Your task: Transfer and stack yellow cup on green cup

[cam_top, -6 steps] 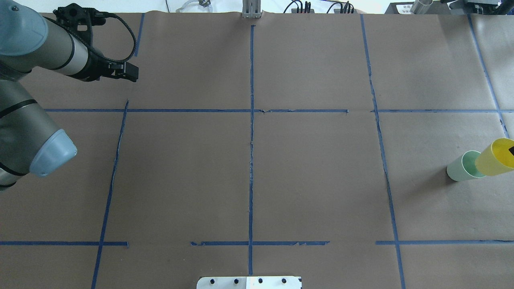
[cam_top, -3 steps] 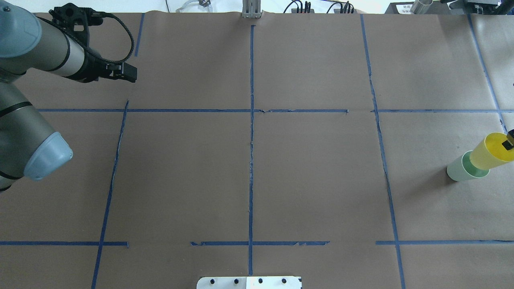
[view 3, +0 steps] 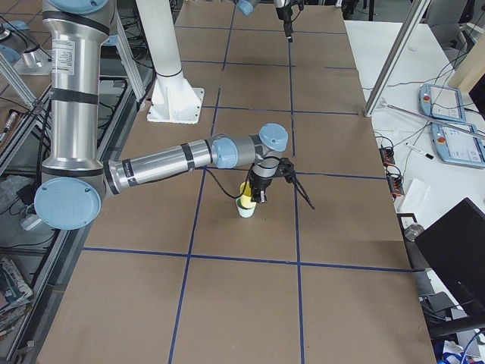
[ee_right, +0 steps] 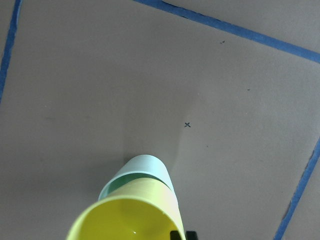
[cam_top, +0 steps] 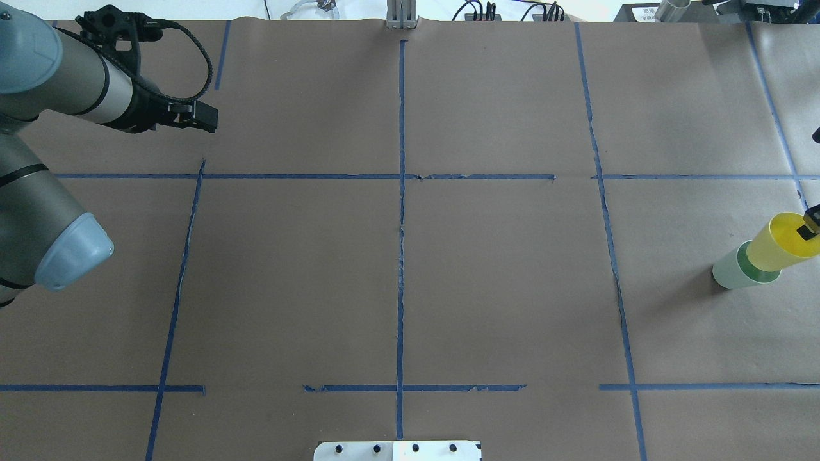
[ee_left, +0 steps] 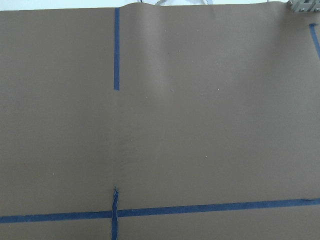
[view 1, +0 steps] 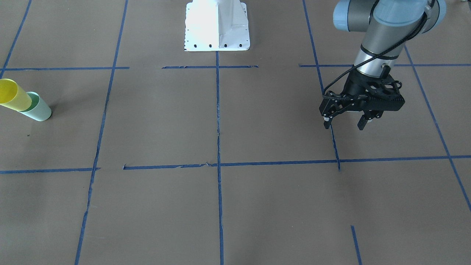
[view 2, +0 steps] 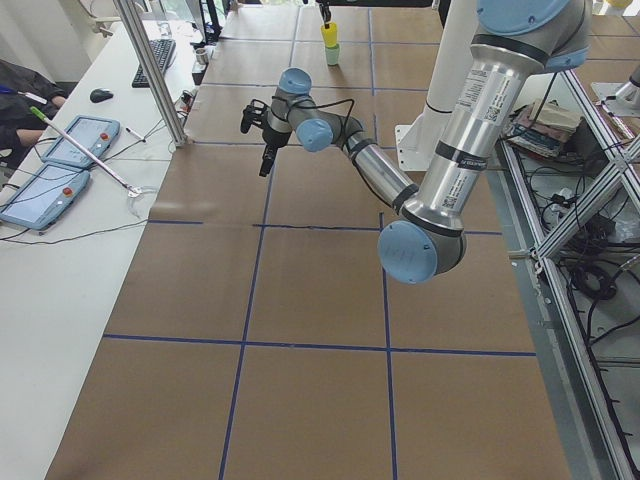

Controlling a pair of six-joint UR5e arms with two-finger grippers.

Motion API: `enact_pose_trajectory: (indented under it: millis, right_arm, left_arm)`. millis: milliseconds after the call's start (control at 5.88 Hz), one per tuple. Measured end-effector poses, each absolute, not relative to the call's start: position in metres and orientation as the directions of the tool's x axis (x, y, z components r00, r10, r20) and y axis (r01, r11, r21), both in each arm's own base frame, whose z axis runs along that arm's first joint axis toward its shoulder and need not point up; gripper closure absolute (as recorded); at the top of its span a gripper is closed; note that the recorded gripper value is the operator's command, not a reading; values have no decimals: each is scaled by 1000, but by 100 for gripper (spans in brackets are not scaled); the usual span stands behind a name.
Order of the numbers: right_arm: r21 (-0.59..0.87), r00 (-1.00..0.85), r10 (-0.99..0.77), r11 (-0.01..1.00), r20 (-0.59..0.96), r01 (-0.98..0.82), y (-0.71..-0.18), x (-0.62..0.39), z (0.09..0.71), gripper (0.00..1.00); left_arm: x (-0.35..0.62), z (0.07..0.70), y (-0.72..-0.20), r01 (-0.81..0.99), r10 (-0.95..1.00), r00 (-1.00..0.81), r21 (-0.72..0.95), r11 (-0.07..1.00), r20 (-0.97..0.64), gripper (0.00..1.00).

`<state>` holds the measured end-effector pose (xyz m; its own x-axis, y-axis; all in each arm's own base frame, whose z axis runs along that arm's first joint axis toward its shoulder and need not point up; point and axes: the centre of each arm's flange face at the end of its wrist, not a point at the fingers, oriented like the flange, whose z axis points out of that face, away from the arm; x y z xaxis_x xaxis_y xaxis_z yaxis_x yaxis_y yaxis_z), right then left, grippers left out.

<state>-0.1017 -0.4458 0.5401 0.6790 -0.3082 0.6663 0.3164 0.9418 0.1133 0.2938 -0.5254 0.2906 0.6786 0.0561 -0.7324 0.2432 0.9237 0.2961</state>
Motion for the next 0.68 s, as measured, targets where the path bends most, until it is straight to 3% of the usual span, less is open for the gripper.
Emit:
enact_pose_trajectory:
  millis: [170, 340, 680]
  right_arm:
    - [114, 677, -312, 940, 667, 322, -445, -104, 540, 87]
    - [115, 674, -318, 938, 667, 328, -445, -106, 540, 1]
    - [120, 669, -331, 932, 666, 341, -443, -111, 540, 0]
  left_arm:
    - [294, 291, -525, 243, 56, 679, 296, 924, -732, 0]
    - [294, 291, -525, 242, 57, 679, 296, 924, -732, 0]
    - [295, 291, -525, 240, 59, 679, 297, 924, -732, 0]
